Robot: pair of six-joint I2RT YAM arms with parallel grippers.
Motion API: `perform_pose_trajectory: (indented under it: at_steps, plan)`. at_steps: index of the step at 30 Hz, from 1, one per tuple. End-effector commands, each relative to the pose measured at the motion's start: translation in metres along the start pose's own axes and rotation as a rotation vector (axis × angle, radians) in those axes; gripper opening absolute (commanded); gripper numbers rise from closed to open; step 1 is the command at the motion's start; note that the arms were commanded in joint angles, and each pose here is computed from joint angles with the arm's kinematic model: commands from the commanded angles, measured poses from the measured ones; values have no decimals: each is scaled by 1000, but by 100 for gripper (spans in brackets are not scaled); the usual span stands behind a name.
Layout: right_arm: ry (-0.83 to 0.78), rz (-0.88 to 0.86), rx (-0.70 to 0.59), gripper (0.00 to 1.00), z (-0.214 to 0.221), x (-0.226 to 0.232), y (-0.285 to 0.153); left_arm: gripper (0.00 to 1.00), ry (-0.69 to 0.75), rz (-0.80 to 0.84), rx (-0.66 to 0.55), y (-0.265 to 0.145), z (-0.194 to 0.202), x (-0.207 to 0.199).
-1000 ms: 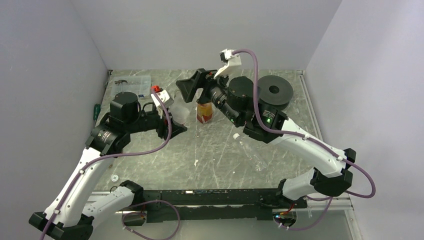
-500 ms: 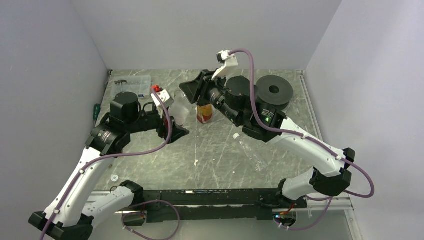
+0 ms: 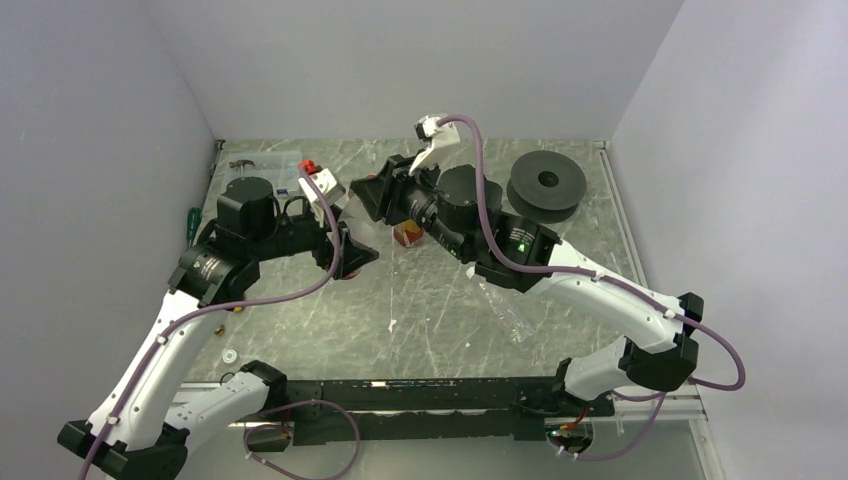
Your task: Unscrew the bottle caps
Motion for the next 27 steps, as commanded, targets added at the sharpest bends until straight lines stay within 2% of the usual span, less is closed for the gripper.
perform_pose_trajectory:
  at_steps: [1, 4, 5, 7, 9, 11, 12, 17, 24, 27]
  plan:
    - [15, -49, -62, 12, -8, 9, -2, 78, 22, 32, -47, -3, -10, -5]
    - [33, -62, -55, 18, -4, 9, -1, 62, 27, 36, -45, -2, -9, -4]
    - [37, -57, -53, 29, -3, 9, -1, 57, 32, 32, -43, -2, -9, -4]
    - [40, -38, -54, 44, -3, 7, -1, 48, 45, 30, -40, -2, -8, -3]
    - [43, -12, -60, 61, -6, 6, -2, 44, 50, 25, -34, -2, -6, -3]
    - [52, 15, -68, 72, -10, 5, -3, 41, 57, 12, -28, -3, -3, -2]
    - [58, 27, -70, 75, -12, 5, -3, 40, 62, -2, -25, -3, -2, 0]
    - [70, 58, -54, 76, -15, 7, 0, 31, 74, -80, -7, -2, 3, 9]
    - [86, 42, -51, 60, -14, 11, 4, 27, 73, -117, -4, -2, 4, 13]
    - [81, 47, -40, 58, -12, 11, 7, 27, 77, -122, -8, -3, 3, 12]
Point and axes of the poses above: each gripper's point midway between its finger pads, its own y axis out along the fingers, its own x axis along the line the jaws close on, z = x × y, the point moved 8 cm from there along -y, back along the fingers, and after that the axes turned 4 degrees about y, right-handed, at the moved point
